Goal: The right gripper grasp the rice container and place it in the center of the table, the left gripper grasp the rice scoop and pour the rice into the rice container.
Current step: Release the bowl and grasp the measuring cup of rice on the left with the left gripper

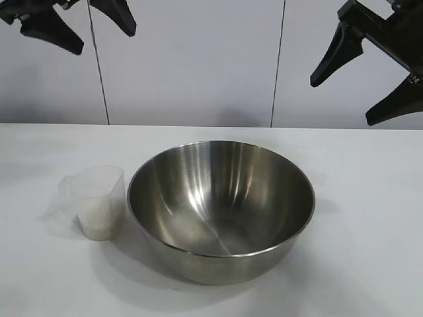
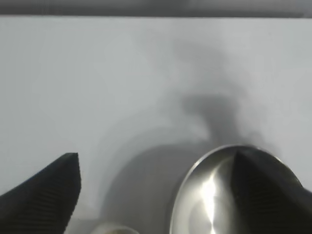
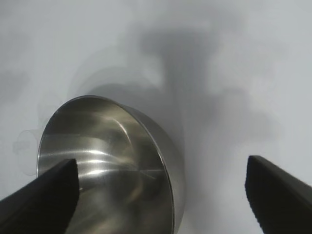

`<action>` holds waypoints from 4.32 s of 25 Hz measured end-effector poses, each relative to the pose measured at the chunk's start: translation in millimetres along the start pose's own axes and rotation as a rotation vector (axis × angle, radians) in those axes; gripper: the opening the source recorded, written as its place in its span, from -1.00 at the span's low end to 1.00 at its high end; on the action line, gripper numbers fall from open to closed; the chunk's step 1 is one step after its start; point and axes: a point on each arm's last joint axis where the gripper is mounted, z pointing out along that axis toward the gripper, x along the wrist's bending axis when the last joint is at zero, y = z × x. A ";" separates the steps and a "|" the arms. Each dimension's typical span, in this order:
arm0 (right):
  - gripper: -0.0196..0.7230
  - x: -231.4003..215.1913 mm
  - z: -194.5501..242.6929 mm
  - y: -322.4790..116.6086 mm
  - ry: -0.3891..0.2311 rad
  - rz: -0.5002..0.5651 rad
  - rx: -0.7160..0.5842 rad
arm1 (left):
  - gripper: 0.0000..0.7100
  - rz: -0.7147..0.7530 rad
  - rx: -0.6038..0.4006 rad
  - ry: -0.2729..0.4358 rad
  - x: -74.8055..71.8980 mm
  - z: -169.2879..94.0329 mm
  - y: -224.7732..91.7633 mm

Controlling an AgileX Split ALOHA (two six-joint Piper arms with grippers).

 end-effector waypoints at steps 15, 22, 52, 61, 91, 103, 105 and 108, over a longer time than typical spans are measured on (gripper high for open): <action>0.78 -0.4 0.0 1.0 -0.004 -0.001 -0.011 | 0.61 0.332 -0.613 0.375 28.4 -21.6 -168.5; 0.78 12.6 6.4 -2.6 0.002 -0.045 -0.001 | 0.61 0.331 -0.581 0.357 40.5 -19.5 -222.6; 0.78 22.1 11.7 -5.4 -0.010 -0.060 -0.001 | 0.61 0.423 -0.190 0.300 56.4 43.7 -289.7; 0.78 21.3 11.7 -6.3 -0.018 -0.070 0.009 | 0.61 0.398 -0.229 0.345 64.7 48.6 -278.1; 0.78 20.6 11.6 -8.2 -0.024 -0.080 0.030 | 0.61 0.378 -0.223 0.264 75.3 73.0 -276.5; 0.78 20.6 11.6 -8.3 -0.025 -0.080 0.032 | 0.61 0.353 -0.262 0.264 77.6 91.2 -265.9; 0.78 20.6 11.6 -8.3 -0.025 -0.080 0.032 | 0.61 0.351 -0.270 0.264 77.3 91.2 -264.0; 0.78 20.6 11.6 -8.3 -0.025 -0.080 0.032 | 0.61 0.353 -0.299 0.263 75.4 87.7 -256.7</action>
